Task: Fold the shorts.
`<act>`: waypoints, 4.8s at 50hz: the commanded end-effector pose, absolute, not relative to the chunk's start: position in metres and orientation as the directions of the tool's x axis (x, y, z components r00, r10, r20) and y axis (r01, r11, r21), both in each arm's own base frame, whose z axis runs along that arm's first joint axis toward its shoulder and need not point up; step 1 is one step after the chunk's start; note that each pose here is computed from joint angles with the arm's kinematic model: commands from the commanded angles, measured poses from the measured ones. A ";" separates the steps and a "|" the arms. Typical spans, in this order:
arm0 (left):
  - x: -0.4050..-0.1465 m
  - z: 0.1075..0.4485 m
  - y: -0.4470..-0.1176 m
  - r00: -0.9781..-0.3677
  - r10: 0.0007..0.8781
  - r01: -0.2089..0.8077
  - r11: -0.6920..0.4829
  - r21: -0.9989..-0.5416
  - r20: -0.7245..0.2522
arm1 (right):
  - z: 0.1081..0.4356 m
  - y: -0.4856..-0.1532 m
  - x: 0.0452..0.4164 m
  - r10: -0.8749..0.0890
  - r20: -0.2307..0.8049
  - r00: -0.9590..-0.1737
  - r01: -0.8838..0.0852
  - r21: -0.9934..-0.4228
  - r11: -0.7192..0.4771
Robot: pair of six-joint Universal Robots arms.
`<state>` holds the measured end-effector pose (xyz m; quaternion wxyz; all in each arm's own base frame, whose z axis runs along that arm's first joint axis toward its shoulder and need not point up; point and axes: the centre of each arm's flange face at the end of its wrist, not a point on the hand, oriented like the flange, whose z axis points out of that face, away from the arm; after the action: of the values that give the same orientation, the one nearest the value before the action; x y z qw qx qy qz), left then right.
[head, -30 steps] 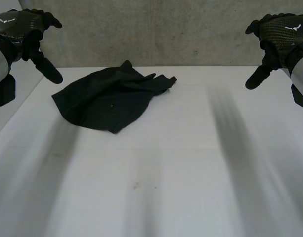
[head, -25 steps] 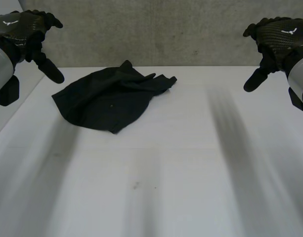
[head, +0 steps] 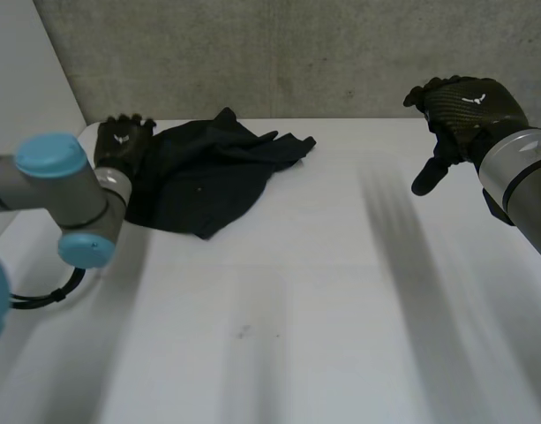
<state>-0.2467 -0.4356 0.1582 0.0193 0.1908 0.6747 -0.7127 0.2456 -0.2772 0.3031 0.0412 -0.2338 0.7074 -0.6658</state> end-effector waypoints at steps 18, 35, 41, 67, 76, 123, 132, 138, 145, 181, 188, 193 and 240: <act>-0.251 0.135 -0.470 -0.917 0.313 0.208 -0.149 -0.967 -0.245 | 0.292 -0.278 0.245 -0.396 0.327 -0.858 -0.347 -0.938 -0.023; -0.326 0.255 -0.275 -0.785 0.618 -0.054 0.013 -0.998 0.050 | 0.302 -0.279 0.242 -0.378 0.327 -0.866 -0.336 -0.941 -0.044; -0.354 0.258 -0.208 -0.678 0.697 -0.127 0.202 -0.971 0.233 | 0.309 -0.276 0.240 -0.369 0.325 -0.871 -0.327 -0.943 -0.059; -0.278 0.265 -0.232 -0.860 0.505 0.034 0.213 -0.976 0.080 | 0.310 -0.270 0.245 -0.393 0.324 -0.861 -0.327 -0.943 -0.061; -0.268 0.193 -0.269 -0.899 0.429 0.096 0.385 -0.918 0.085 | 0.299 -0.270 0.246 -0.404 0.326 -0.855 -0.342 -0.939 -0.035; -0.334 0.347 -0.241 -0.886 0.420 0.039 -0.352 -0.935 -0.195 | 0.307 -0.275 0.249 -0.423 0.372 -0.826 -0.371 -0.924 -0.087; -0.308 0.359 -0.199 -0.874 0.420 0.091 -0.350 -0.932 -0.243 | 0.286 -0.282 0.267 -0.638 0.267 -0.722 -0.307 -0.950 -0.051; -0.305 0.351 -0.196 -0.870 0.425 0.111 -0.322 -0.940 -0.248 | 0.238 -0.285 0.276 -0.661 -0.084 -0.746 -0.136 -0.952 0.275; -0.305 0.343 -0.197 -0.865 0.431 0.139 -0.286 -0.948 -0.257 | 0.191 -0.259 0.306 -0.589 -0.404 -0.699 -0.024 -0.811 0.585; -0.309 0.319 -0.208 -0.860 0.433 0.184 -0.233 -0.955 -0.271 | 0.203 -0.186 0.270 -0.621 -0.296 -0.726 -0.167 -0.800 0.576; -0.269 0.332 -0.253 -0.929 0.257 0.205 -0.238 -0.949 -0.265 | 0.214 -0.208 0.267 -0.594 -0.212 -0.776 -0.137 -0.862 0.488; -0.225 0.373 -0.288 -0.968 0.090 0.195 -0.324 -0.926 -0.235 | 0.222 -0.226 0.250 -0.565 -0.108 -0.818 -0.157 -0.903 0.400; -0.399 0.252 -0.131 -0.319 0.884 0.141 -0.313 -0.939 -0.343 | 0.228 -0.280 0.197 -0.434 0.052 -0.899 -0.194 -0.937 0.289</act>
<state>-0.4148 -0.1317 0.2059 -0.3111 0.5228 0.5271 -0.5933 0.1998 -0.2747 0.2189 0.1233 -0.1803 0.8104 -0.5436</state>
